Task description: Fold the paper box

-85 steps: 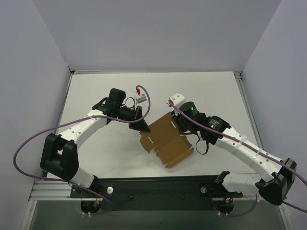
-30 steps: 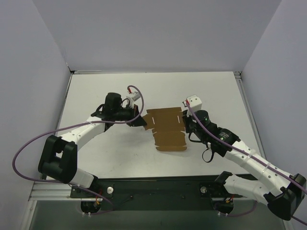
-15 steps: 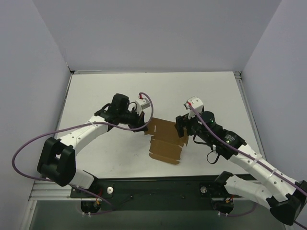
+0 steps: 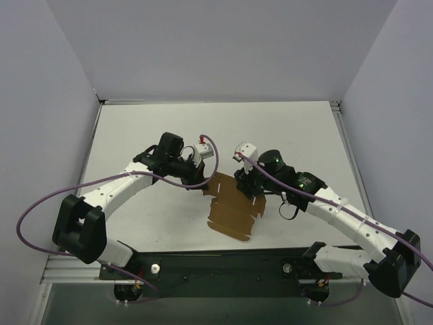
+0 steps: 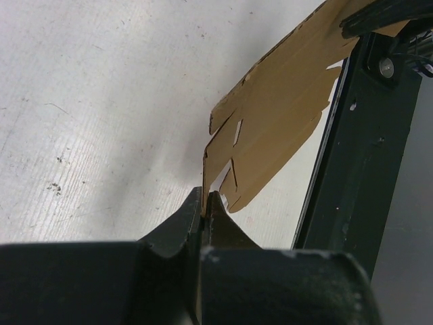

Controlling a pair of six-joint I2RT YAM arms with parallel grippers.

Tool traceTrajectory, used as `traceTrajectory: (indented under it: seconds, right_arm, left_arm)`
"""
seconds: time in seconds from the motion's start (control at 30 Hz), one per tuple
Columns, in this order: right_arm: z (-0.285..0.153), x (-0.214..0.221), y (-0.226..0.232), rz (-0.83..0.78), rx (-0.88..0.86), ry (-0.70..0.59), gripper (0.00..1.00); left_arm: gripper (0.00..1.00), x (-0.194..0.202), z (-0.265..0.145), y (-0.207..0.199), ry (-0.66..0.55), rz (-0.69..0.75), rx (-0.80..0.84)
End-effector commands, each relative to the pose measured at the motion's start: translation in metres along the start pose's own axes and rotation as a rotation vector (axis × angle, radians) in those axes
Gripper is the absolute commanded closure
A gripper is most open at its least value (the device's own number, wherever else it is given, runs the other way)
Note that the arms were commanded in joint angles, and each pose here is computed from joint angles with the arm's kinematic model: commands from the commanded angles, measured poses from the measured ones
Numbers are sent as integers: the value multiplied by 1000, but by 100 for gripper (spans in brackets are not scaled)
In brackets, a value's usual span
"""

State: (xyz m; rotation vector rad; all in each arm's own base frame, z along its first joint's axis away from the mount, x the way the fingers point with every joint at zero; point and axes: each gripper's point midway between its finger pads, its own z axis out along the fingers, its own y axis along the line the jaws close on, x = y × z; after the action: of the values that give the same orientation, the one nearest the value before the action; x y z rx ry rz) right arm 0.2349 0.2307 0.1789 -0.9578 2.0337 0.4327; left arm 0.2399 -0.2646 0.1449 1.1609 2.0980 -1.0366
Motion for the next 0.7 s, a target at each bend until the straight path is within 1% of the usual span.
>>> traceTrajectory:
  seconds: [0.0,0.07,0.1,0.17,0.2,0.23,0.27,0.3,0.33,0.37,0.4,0.43,0.47,0.53,0.57,0.63,0.67]
  right_arm:
    - [-2,-17,9,-44,-42,-33,68]
    - [-2,-16,10,-45,-40,-31,74]
    - [-2,-15,10,-47,-39,-30,81]
    - [-1,-12,11,-63,-15,-26,90]
    - [0,-12,11,-74,1,-33,99]
    - [1,-11,11,-79,17,-33,100]
    - [2,-10,8,-98,68,-33,100]
    - [5,-7,5,-105,108,-41,100]
    - [8,-5,1,-104,146,-44,100]
    - [8,-3,-7,-101,212,-50,100]
    - [13,3,-11,-89,241,-49,100]
    - [15,5,-15,-67,269,-49,100]
    - [17,8,-18,-64,293,-47,100]
    - [23,16,-25,-68,360,-39,100]
    - [24,18,-26,-72,380,-38,100]
    - [29,24,-27,-85,420,-25,100]
    - [30,26,-27,-93,435,-19,100]
  left_arm:
    - [100,-19,-6,-11,-35,62,28]
    - [100,-18,-5,-9,-27,58,21]
    - [100,-18,-4,-9,-25,56,20]
    - [100,-18,-3,-6,-21,46,3]
    - [100,-18,-2,-4,-21,41,-5]
    - [100,-19,-1,-1,-21,33,-17]
    - [97,-20,-1,4,-19,13,-48]
    - [86,-21,-1,7,-20,2,-65]
    - [72,-22,-1,11,-22,-6,-87]
    - [46,-24,-4,19,-24,-21,-142]
    - [39,-25,-6,23,-26,-28,-175]
    - [34,-28,-9,29,-40,-31,-212]
    - [29,-34,-17,36,-64,-47,-285]
    - [27,-38,-26,44,-104,-68,-368]
    - [26,-42,-39,53,-138,-91,-466]
    - [25,-41,-52,62,-184,-166,-574]
    - [25,-46,-63,59,-248,-226,-613]
